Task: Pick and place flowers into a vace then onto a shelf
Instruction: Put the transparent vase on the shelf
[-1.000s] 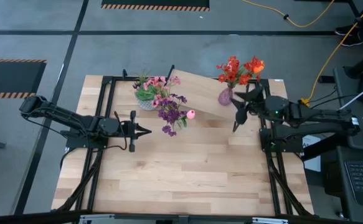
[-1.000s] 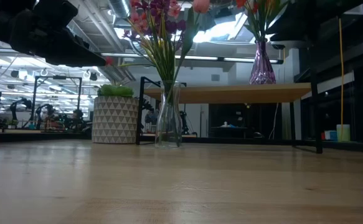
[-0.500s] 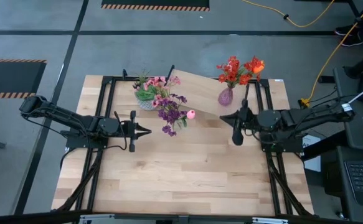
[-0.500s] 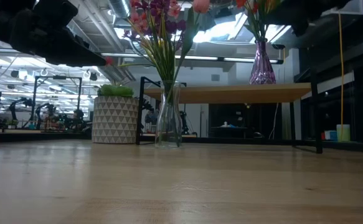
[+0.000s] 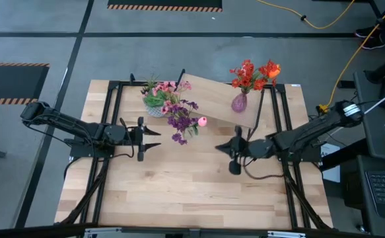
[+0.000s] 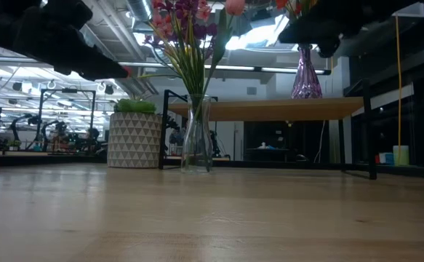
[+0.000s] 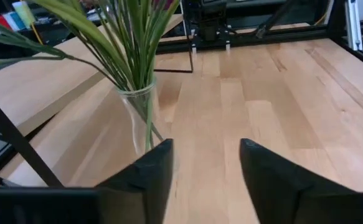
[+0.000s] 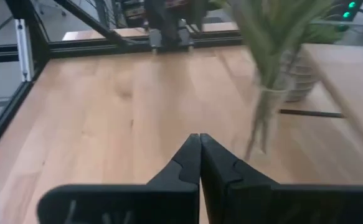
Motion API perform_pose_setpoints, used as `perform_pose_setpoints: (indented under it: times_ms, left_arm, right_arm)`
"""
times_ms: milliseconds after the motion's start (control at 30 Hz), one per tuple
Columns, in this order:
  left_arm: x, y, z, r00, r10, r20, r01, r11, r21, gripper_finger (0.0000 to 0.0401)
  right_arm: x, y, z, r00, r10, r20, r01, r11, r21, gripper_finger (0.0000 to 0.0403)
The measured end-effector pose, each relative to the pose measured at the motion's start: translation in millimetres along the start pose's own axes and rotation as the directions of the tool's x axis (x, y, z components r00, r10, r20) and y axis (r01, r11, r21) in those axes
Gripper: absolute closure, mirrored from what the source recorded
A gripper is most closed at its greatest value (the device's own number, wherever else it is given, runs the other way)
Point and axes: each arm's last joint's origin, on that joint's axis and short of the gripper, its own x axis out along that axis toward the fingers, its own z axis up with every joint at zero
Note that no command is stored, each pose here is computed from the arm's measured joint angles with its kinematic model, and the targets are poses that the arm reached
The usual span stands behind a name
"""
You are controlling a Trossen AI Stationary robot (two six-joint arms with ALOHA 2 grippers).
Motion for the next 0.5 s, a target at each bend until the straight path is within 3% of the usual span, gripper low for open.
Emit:
perform_pose_setpoints:
  times_ms: [267, 500]
  left_arm:
    - [0.0, 0.0, -0.6, 1.000, 0.002, -0.006, -0.002, 1.000, -0.011, 0.0144]
    - [0.1, 1.9, -0.8, 0.998, 0.067, -0.008, -0.068, 0.997, -0.032, 0.0125]
  right_arm:
    - [29.0, 22.6, -17.9, 0.999, 0.034, 0.020, -0.035, 0.999, 0.014, 0.0401]
    - [38.6, 37.4, -27.1, 0.998, 0.034, 0.062, -0.035, 0.999, 0.020, 0.0401]
